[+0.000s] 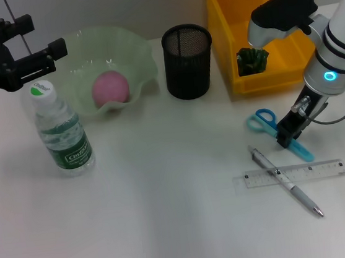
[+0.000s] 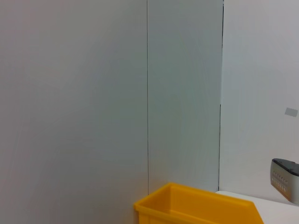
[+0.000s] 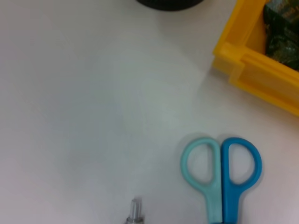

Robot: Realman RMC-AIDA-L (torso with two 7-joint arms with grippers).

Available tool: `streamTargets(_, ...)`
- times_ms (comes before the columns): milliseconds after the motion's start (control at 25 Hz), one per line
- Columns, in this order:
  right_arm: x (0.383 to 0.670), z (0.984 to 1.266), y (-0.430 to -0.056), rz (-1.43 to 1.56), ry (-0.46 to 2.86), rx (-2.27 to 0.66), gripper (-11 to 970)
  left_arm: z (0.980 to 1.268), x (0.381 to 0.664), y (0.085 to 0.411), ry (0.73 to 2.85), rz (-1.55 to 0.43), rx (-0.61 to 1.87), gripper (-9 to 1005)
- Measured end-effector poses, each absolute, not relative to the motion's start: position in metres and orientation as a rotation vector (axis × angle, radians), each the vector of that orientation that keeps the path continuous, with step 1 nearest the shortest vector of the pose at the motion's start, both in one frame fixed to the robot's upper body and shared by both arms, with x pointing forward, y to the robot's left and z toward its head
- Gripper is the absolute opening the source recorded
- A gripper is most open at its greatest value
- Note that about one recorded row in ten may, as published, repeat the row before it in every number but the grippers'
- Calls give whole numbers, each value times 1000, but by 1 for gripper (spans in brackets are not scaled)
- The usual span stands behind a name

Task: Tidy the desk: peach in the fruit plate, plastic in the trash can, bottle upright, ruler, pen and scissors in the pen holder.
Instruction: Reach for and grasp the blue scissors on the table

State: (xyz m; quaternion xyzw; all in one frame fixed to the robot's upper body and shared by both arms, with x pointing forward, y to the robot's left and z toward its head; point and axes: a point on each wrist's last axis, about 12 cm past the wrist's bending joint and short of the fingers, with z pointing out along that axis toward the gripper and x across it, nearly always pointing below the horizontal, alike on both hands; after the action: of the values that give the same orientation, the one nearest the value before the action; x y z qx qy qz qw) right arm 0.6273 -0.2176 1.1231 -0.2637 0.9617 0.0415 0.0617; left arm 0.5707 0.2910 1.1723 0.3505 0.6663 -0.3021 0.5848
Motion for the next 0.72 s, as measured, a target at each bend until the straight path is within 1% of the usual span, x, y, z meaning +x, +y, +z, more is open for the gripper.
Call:
streamTargets(80, 627, 1123, -217, 125, 2908, -797, 318, 1172, 570, 291, 1554, -704, 818, 806)
streamTargets(320, 628, 1123, -217, 121, 2908, -799, 240, 1173, 570, 291, 1553, -705, 819, 806)
streamTargets(720, 627, 1123, -217, 117, 2910, -801, 217, 1173, 570, 291, 1549, -711, 823, 806)
